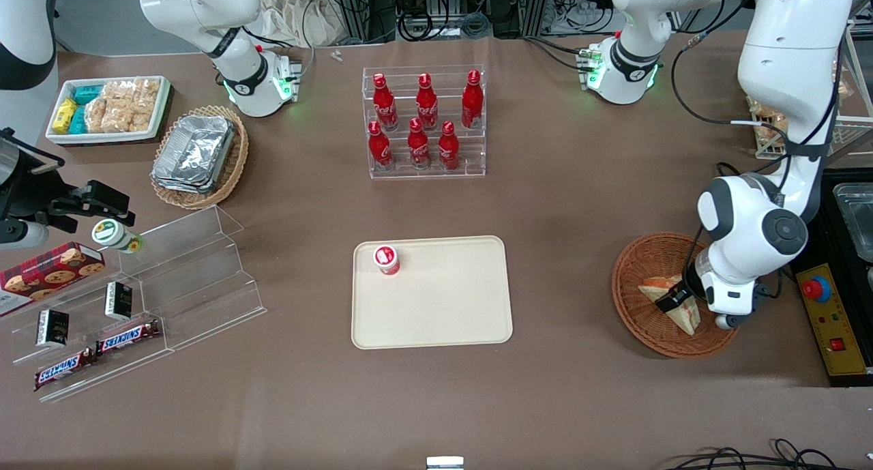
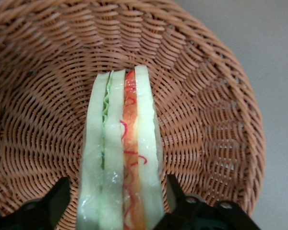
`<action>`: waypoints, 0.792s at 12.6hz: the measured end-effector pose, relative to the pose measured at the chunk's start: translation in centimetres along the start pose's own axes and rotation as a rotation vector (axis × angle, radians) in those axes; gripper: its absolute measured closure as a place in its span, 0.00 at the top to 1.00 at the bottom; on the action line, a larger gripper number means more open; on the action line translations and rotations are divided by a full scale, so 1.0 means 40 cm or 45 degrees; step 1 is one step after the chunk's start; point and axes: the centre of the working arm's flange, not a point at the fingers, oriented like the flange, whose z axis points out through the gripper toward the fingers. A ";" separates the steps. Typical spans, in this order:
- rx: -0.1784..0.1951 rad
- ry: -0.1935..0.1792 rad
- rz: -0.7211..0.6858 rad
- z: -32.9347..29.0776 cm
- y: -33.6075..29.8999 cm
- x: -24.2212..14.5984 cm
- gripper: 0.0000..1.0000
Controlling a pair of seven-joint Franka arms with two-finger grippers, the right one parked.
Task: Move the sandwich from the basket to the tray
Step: 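Lower the open left gripper onto the wrapped sandwich and close it, then lift the sandwich out of the basket with the left gripper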
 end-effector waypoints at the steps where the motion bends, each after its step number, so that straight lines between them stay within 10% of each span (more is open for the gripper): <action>1: -0.002 0.003 -0.004 -0.002 0.000 0.001 0.71; 4: -0.008 0.011 -0.032 -0.011 0.004 0.005 0.42; 10: 0.006 0.000 -0.023 -0.170 0.023 0.015 0.22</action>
